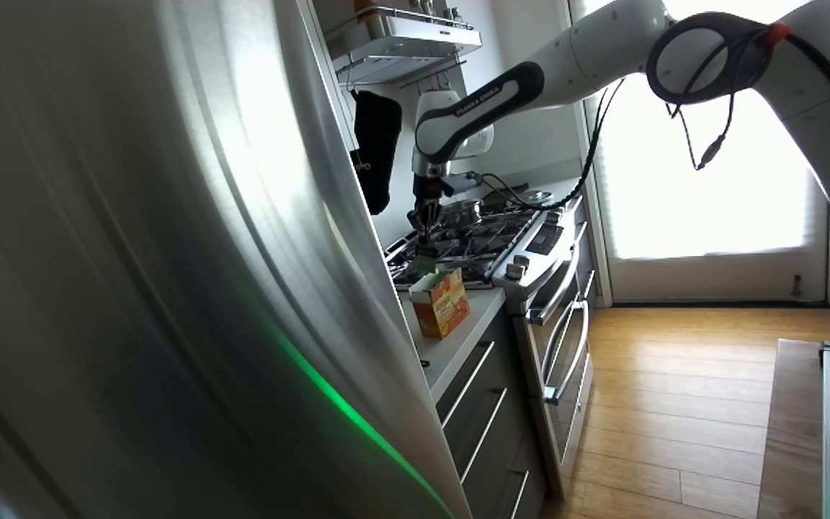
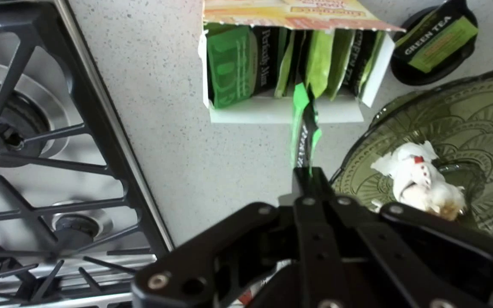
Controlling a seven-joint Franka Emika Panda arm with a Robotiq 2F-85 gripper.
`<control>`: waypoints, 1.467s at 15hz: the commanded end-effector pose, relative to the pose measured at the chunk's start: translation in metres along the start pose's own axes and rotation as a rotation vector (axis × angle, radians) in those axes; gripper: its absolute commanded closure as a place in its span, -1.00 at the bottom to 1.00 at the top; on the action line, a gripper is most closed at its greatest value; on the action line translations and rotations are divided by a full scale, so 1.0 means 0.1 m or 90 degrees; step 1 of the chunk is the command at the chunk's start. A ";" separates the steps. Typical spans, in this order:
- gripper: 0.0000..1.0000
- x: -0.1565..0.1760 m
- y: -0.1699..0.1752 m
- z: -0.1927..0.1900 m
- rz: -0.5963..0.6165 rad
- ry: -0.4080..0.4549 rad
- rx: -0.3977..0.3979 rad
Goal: Remove one grey object from the box
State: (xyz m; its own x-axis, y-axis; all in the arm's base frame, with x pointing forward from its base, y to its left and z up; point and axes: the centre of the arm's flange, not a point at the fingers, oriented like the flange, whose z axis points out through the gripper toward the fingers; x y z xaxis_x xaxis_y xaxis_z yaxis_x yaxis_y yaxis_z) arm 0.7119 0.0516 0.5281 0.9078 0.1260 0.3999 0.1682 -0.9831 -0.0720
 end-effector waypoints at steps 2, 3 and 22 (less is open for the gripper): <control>0.99 -0.02 -0.11 -0.45 0.002 0.077 0.050; 0.99 0.00 -0.16 -0.56 0.000 0.109 0.068; 0.99 0.69 -0.69 -0.92 -0.022 0.201 0.252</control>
State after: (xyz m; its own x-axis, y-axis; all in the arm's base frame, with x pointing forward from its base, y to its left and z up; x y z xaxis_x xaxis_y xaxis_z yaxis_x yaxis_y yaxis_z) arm 0.7028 0.1013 0.6366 0.7406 0.0401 0.6708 0.3417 -0.8820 -0.3246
